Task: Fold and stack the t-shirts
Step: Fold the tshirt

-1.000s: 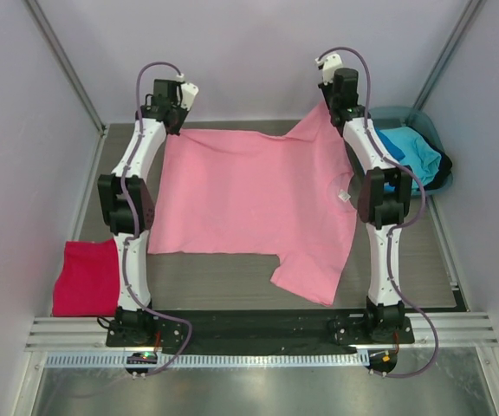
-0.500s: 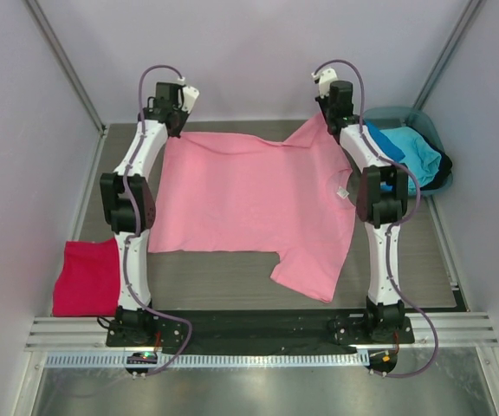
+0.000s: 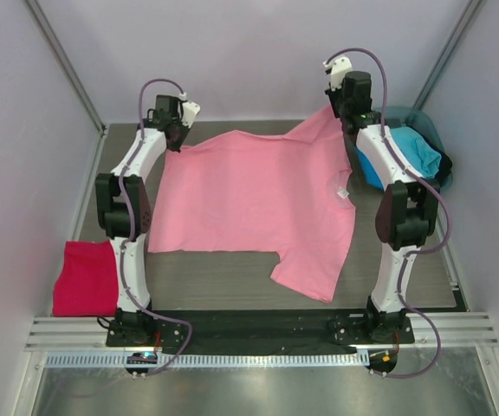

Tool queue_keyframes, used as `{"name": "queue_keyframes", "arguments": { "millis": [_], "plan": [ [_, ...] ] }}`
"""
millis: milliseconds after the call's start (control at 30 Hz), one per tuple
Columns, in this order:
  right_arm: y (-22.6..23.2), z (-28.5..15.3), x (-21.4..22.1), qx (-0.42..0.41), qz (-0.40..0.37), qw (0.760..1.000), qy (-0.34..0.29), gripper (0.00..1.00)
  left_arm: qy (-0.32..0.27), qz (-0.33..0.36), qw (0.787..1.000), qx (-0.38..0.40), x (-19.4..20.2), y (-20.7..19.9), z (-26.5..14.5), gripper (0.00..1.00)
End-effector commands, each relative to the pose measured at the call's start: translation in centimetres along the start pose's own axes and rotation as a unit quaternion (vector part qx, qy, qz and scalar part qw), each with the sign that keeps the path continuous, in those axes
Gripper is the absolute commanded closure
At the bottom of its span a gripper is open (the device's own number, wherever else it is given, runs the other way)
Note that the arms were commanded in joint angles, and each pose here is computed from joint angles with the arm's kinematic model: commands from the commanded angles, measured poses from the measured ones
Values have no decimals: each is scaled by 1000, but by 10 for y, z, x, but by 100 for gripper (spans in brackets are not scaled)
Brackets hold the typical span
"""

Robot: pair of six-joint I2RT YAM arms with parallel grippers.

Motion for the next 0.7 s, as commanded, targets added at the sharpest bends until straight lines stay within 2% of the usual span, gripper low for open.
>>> {"name": "queue_keyframes", "arguments": {
  "millis": [0,667],
  "plan": [
    [-6,-38,-34,-4,21,999,-36,99,-73,0,997,-16,-40,18,-45,100],
    [23,-139,-15,-57,37,998,-15,99,-12,4,1000,-5,9,4,-57,100]
  ]
}}
Point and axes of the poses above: each gripper's point midway between its finger pads, its own z axis out along the fingers, its own y axis along the line the jaws close on, x = y × z, the point moved 1 cm from there along -z, back along the fingers, and after that the axes turned 4 degrees about -z, right-handed, at the moved point
